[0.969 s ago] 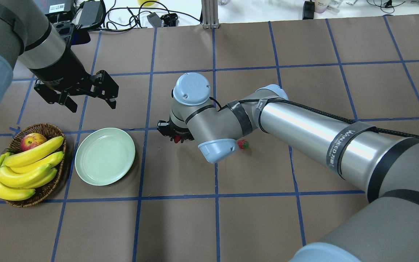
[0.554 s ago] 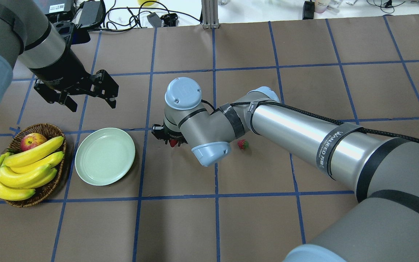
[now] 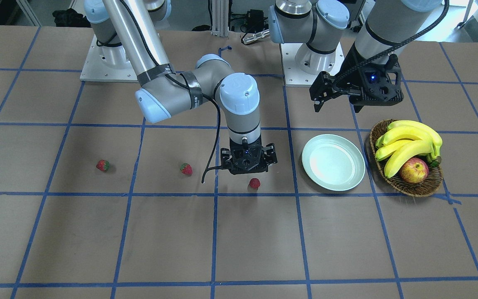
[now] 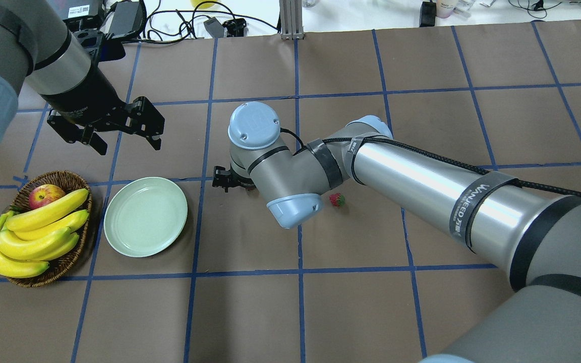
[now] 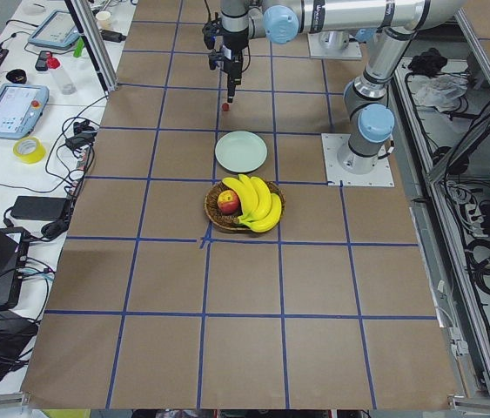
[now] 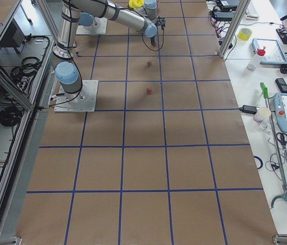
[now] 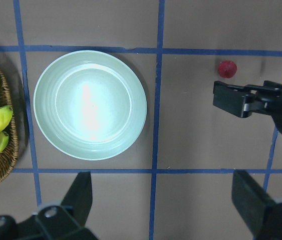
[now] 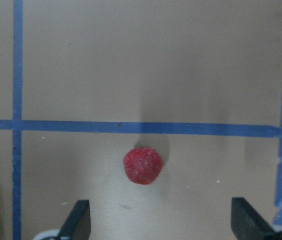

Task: Collect all strawberries into plate
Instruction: 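Carry the strawberry toward the plate and release it on the table, then move the right gripper to the second strawberry and grasp it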

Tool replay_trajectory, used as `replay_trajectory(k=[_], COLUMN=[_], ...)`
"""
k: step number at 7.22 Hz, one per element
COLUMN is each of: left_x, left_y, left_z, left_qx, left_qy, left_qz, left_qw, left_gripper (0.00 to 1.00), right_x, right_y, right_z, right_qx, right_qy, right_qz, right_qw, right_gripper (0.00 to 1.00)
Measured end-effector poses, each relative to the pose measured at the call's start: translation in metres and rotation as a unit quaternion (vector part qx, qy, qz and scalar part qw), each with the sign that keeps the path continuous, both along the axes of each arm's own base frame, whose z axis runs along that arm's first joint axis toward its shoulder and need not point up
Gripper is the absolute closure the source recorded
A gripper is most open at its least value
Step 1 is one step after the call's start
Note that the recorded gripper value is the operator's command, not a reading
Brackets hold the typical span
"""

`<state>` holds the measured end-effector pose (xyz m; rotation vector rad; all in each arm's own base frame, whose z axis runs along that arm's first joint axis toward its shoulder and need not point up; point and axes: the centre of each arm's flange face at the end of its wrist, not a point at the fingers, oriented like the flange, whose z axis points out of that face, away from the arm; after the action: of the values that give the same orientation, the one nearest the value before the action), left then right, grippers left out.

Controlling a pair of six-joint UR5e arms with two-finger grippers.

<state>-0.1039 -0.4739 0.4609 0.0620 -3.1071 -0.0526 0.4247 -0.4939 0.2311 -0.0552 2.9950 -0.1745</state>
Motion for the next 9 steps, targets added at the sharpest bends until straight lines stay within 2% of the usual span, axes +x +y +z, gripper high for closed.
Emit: replay_trajectory(k=[1,3,5,6,7,8,9], left_x=[0.0,0.0,-0.001,-0.001,-0.001,-0.001,-0.001], left_y=[0.0,0.0,0.001,0.001,0.001,0.0,0.0], left_z=[0.0,-0.001,-0.001,-0.001,-0.001,-0.001,-0.001], left_qx=[0.0,0.001,0.002,0.002,0.002,0.002,0.002], left_qy=[0.0,0.0,0.0,0.0,0.0,0.0,0.0], left_qz=[0.0,-0.001,-0.001,-0.001,-0.001,-0.001,-0.002], left_qw=[1.0,1.0,1.0,1.0,1.0,1.0,1.0], left_gripper=[0.0,0.0,0.0,0.0,0.0,0.0,0.0], right_x=[-0.03,-0.093,-0.134,-0.146,-0.151,-0.152,-0.152], right_y=[-0.013,-0.032,-0.023,-0.012,-0.002,0.003,0.004], right_z=[0.015,0.029,0.007,-0.011,-0.027,-0.038,-0.046], right_qx=[0.006,0.042,0.078,0.092,0.1,0.104,0.108], right_qy=[0.017,0.043,0.056,0.059,0.058,0.055,0.053], right_qz=[0.011,0.016,0.026,0.03,0.03,0.03,0.031], right_qw=[0.9998,0.998,0.995,0.9936,0.9928,0.9927,0.9923], right_gripper=[0.03,0.08,0.15,0.3,0.36,0.56,0.63])
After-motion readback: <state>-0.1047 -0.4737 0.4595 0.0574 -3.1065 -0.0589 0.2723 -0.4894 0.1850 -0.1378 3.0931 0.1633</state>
